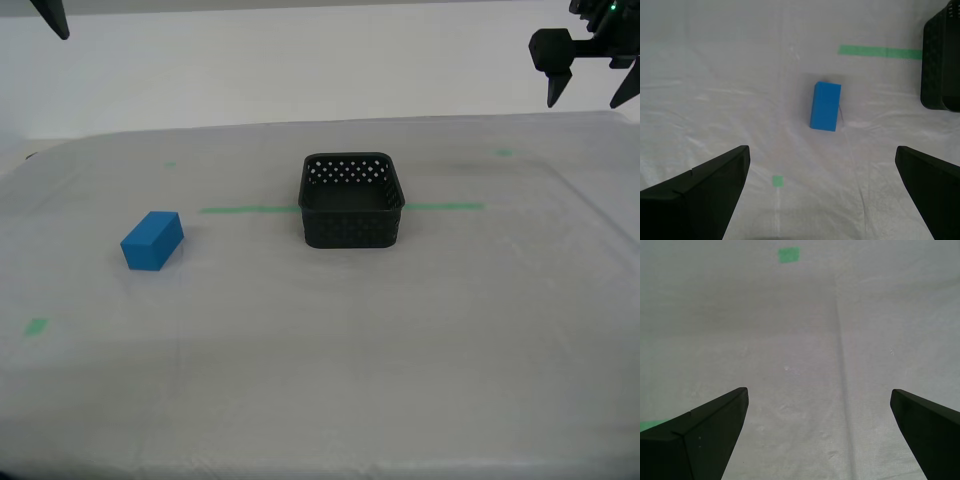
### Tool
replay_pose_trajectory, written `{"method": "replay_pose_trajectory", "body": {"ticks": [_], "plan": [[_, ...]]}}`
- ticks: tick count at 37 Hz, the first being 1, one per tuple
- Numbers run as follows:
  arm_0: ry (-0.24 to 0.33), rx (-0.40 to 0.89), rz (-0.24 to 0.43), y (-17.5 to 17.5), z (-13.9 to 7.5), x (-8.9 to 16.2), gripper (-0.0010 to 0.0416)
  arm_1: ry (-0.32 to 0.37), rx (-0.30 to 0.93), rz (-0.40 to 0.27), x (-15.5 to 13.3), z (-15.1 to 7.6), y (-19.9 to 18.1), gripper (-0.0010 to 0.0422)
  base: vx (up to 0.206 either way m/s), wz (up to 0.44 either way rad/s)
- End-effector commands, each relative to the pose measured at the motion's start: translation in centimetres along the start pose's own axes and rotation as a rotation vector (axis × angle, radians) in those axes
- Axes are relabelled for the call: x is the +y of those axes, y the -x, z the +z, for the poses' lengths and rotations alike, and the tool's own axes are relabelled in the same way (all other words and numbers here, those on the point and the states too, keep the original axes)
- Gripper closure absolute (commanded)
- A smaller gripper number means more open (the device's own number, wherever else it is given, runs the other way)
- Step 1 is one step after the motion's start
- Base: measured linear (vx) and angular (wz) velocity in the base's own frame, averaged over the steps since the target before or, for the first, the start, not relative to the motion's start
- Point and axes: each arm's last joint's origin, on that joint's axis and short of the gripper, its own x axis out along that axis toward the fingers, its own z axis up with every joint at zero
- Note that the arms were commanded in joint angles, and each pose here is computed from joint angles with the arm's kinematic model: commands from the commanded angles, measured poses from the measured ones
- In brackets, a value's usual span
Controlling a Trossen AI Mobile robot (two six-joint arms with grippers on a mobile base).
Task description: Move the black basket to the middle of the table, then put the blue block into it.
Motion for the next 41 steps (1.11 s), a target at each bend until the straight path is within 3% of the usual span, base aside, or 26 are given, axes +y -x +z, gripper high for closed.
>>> {"method": "replay_pose_trajectory", "body": {"ticks": [1,24,41], "plan": [[0.0,-0.003,0.001,0.1,0.1,0.0,0.0007,-0.019,0.037,0.002,-0.5,0.6,-0.6,0.0011,0.0,0.0],[-0.001,-0.003,0.001,0.1,0.1,0.0,0.0007,-0.078,0.226,0.01,-2.9,3.0,-6.0,0.0011,0.0,0.0],[-0.001,-0.003,0.001,0.1,0.1,0.0,0.0007,-0.11,0.235,0.004,-3.3,3.3,-9.7,0.0011,0.0,0.0]]}}
